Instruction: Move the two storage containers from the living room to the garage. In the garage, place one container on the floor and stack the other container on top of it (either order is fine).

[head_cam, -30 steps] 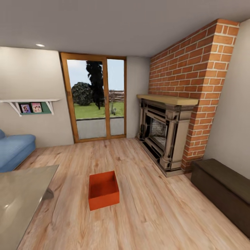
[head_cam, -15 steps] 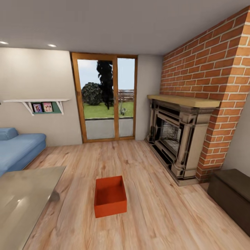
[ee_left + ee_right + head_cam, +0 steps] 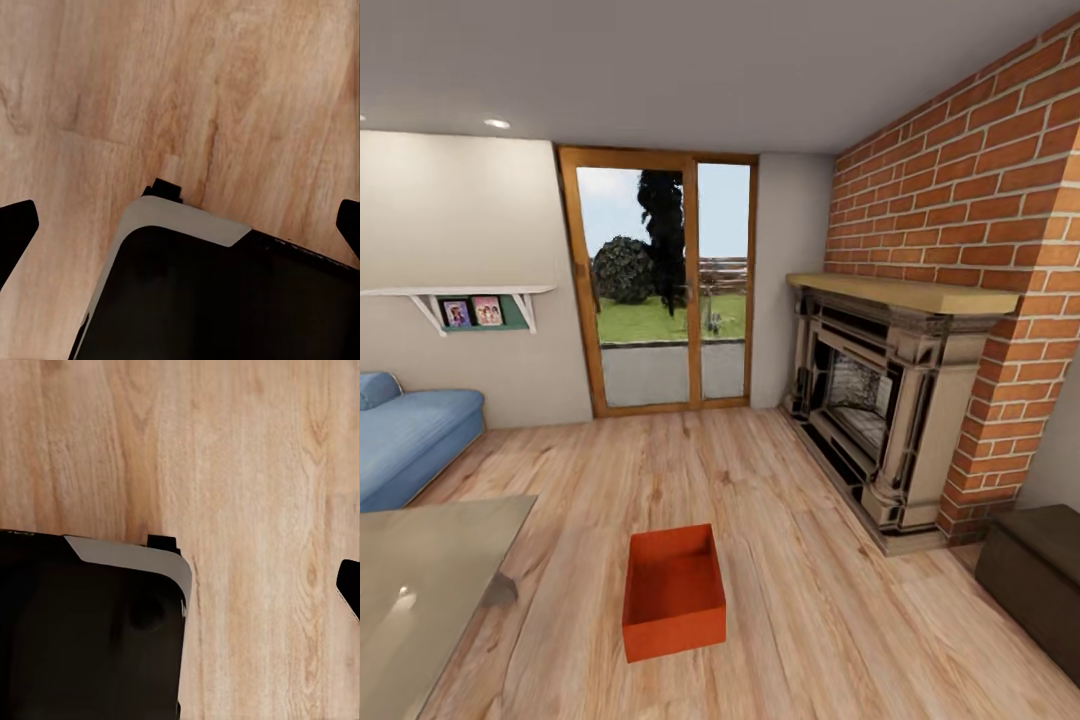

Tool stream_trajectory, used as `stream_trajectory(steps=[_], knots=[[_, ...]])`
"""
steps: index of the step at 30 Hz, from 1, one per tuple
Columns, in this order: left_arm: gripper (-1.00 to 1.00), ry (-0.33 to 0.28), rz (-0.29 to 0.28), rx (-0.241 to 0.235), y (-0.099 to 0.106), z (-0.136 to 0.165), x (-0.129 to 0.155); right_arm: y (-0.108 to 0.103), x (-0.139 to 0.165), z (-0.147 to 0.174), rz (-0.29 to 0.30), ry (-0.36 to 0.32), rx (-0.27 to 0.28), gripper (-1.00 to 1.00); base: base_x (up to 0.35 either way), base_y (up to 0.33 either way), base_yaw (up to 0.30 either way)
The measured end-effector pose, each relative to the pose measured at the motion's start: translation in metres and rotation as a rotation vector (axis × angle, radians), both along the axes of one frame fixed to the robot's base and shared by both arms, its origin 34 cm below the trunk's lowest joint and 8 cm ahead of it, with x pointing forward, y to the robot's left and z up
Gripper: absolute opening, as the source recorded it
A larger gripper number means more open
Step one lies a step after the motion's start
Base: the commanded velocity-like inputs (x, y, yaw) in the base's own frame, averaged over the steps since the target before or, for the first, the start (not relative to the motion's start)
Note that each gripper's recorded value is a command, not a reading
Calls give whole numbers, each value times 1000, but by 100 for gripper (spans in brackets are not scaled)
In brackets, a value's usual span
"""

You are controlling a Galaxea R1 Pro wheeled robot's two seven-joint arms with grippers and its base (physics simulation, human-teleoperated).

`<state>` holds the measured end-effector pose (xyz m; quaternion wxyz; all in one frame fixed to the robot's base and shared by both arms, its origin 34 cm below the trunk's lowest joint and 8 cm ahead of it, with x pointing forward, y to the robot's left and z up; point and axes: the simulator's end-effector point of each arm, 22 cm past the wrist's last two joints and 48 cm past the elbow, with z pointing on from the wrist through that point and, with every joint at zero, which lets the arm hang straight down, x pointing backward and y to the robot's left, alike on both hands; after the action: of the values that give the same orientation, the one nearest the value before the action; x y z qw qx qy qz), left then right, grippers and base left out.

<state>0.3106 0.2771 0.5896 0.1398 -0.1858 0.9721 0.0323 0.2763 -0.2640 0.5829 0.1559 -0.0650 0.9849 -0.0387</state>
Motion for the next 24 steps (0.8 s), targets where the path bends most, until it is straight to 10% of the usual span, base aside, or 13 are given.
stream_trajectory(steps=[24], knots=[[100,0,0,-1,-1,0,0,-1,1,0,-3,-4,-7,100,325,0,147]])
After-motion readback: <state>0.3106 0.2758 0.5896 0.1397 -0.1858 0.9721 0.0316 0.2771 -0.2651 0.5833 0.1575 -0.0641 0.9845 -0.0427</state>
